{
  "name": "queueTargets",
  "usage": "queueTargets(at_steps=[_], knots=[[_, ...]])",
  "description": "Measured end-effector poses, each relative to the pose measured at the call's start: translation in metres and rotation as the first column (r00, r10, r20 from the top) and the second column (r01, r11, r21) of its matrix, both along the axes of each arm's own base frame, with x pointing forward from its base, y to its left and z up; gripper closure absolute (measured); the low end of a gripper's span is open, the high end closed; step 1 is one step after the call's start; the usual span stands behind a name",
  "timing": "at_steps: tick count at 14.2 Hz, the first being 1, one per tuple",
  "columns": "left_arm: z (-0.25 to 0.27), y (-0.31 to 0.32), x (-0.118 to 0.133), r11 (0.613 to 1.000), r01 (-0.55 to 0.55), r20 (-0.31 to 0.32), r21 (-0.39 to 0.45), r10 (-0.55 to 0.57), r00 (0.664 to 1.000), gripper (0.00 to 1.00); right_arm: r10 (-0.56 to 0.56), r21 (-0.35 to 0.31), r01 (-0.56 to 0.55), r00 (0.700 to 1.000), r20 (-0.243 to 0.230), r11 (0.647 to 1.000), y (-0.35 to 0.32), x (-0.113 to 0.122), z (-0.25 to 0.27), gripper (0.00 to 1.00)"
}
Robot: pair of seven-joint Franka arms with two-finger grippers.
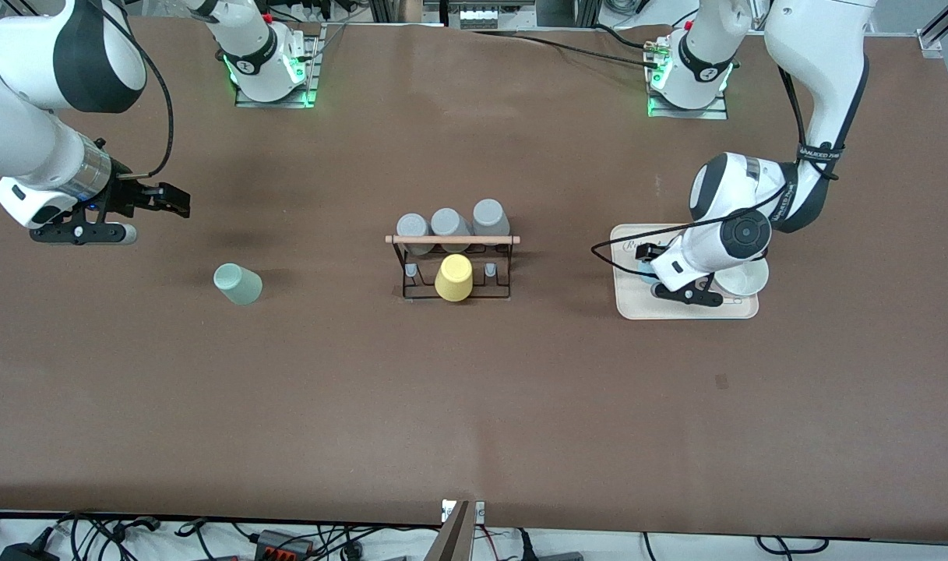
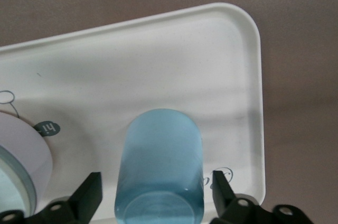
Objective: Hang scattered cups on rack with three cups
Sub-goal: 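Grasp the light blue cup on the cream tray with the left gripper, then carry the blue cup rackward with the left gripper while the right gripper descends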
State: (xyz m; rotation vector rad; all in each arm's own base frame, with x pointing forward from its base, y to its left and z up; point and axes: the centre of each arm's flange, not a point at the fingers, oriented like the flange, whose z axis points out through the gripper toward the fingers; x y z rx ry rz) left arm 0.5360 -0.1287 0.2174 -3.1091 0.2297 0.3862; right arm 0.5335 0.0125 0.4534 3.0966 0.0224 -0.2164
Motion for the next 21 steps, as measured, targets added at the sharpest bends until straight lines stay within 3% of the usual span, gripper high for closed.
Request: queueTargets(at_steps=[2, 6, 10, 13, 15, 21], knots=[[0.002, -0.001, -0.002, 1.000, 0.003, -0.012, 0.002, -0.003, 1.000, 0.34, 0.000, 0.000, 0.000, 1.000, -0.006, 1.000, 0.000, 0.000, -0.001, 0.00], [0.036, -0.005, 0.015, 1.000, 0.005, -0.038, 0.007, -0.005, 0.999, 0.34, 0.001, 0.000, -0.001, 1.000, -0.017, 1.000, 0.000, 0.001, -0.007, 0.00], [0.134, -0.022, 0.080, 1.000, 0.013, -0.011, -0.006, -0.013, 1.000, 0.34, 0.001, 0.000, -0.001, 1.000, -0.018, 1.000, 0.000, 0.001, -0.008, 0.00], [0.163, -0.063, 0.120, 0.998, 0.060, 0.042, -0.030, -0.059, 0.997, 0.34, 0.001, 0.000, -0.001, 1.000, -0.018, 1.000, 0.000, 0.001, -0.008, 0.00], [0.161, -0.116, 0.124, 0.992, 0.119, 0.069, -0.041, -0.116, 0.991, 0.34, -0.005, 0.000, 0.005, 1.000, -0.015, 1.000, -0.004, 0.003, -0.011, 0.00], [0.179, -0.239, 0.087, 0.967, 0.243, 0.127, -0.076, -0.232, 0.964, 0.34, -0.035, 0.004, 0.035, 0.999, 0.037, 0.999, -0.023, 0.034, -0.083, 0.00]])
